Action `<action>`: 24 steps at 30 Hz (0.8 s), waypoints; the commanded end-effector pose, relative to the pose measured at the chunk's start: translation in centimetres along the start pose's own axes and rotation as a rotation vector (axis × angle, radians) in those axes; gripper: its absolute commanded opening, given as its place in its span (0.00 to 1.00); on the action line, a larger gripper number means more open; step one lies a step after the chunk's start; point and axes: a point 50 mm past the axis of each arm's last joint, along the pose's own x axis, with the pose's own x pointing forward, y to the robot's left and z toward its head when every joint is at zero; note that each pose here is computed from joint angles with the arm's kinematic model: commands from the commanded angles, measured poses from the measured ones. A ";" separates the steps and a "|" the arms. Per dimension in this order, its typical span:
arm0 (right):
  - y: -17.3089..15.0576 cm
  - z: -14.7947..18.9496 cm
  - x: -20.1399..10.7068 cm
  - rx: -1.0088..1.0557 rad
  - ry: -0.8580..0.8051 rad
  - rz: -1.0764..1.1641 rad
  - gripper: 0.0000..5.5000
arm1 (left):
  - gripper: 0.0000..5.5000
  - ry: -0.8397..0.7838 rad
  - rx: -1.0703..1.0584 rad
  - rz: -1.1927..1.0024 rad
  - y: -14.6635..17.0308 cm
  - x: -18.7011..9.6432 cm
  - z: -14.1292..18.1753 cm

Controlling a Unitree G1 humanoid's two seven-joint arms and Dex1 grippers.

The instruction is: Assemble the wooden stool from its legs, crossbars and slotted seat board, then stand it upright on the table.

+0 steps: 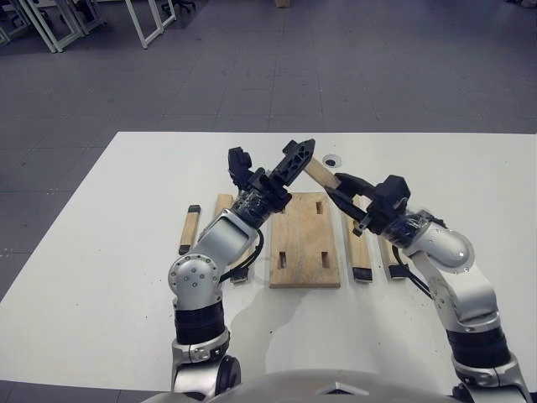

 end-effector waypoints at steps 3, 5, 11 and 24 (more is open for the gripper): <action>0.4 0.3 -0.2 -0.025 -0.001 0.047 0.22 | 0.65 -0.004 -0.045 0.022 0.4 0.1 -0.3; 0.4 0.2 -0.3 -0.021 0.002 0.052 0.22 | 0.58 -0.005 -0.045 0.022 0.5 0.0 -0.2; 0.1 0.3 -0.9 -0.010 -0.001 0.082 0.22 | 0.37 0.024 -0.061 -0.015 0.6 -0.9 0.4; -0.6 0.2 -1.2 -0.061 0.006 0.133 0.22 | 0.09 0.044 -0.112 0.014 1.6 -1.7 0.2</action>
